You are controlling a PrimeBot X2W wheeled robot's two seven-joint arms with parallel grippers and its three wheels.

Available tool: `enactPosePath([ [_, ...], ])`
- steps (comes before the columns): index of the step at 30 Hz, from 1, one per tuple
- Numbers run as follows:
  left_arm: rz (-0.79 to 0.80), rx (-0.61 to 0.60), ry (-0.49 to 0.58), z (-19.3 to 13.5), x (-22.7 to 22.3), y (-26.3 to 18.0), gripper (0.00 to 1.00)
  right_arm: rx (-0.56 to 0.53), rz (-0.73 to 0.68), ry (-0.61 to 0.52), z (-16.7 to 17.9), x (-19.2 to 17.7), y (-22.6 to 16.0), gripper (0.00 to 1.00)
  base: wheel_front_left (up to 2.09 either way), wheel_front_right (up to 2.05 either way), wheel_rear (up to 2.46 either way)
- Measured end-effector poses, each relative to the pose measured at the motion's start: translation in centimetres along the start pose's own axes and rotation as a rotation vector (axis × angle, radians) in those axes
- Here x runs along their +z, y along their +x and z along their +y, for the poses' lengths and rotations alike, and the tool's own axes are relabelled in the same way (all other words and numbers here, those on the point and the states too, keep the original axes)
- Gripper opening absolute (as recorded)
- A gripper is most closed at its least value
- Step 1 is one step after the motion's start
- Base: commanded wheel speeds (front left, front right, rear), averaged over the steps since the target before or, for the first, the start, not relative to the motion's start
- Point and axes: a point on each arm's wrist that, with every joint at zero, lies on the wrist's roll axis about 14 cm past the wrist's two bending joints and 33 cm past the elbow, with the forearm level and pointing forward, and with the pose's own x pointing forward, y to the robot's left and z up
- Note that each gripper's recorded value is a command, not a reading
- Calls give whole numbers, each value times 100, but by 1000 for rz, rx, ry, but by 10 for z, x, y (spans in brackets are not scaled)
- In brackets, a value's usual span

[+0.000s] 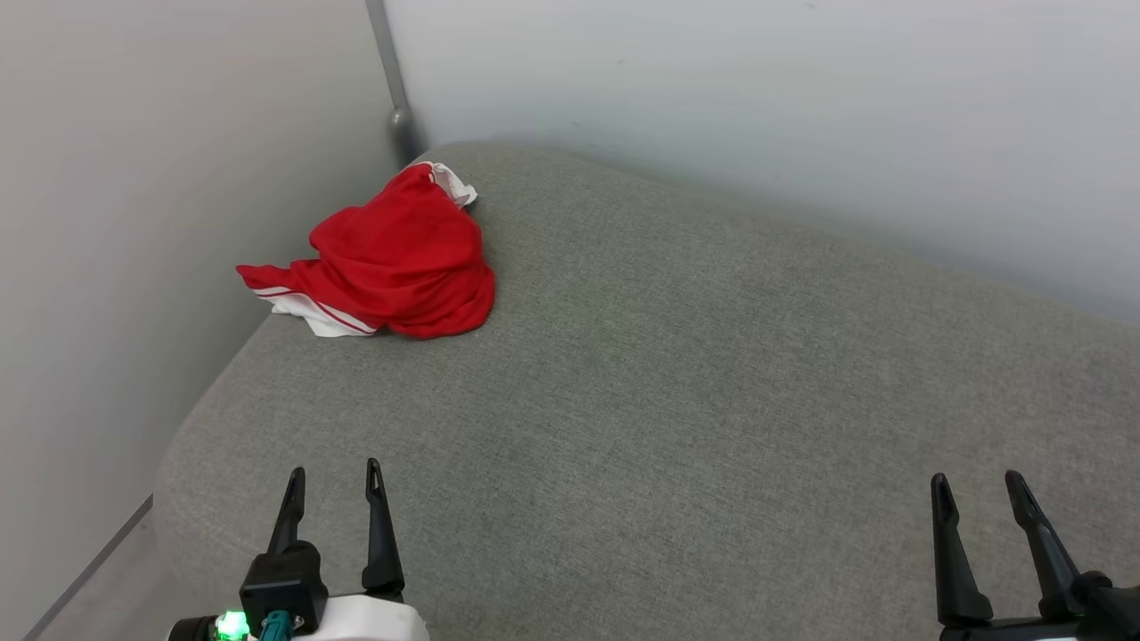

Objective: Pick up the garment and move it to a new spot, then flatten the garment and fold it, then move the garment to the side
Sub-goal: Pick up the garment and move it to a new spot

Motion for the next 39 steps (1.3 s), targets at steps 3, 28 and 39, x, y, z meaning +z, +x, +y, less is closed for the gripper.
enactPosePath([
  [3, -1, 9, 0, 3, 0, -1, 100, 11, 0, 1, 4, 0, 2, 100, 0, 0, 0],
  [28, -219, -48, 111, 26, 85, 133, 100, -64, 11, -19, -27, -12, 11, 100, 0, 0, 0],
  [39, -216, -86, 193, 16, 149, 246, 100, -160, 62, -28, -67, -41, 17, 100, 0, 0, 0],
])
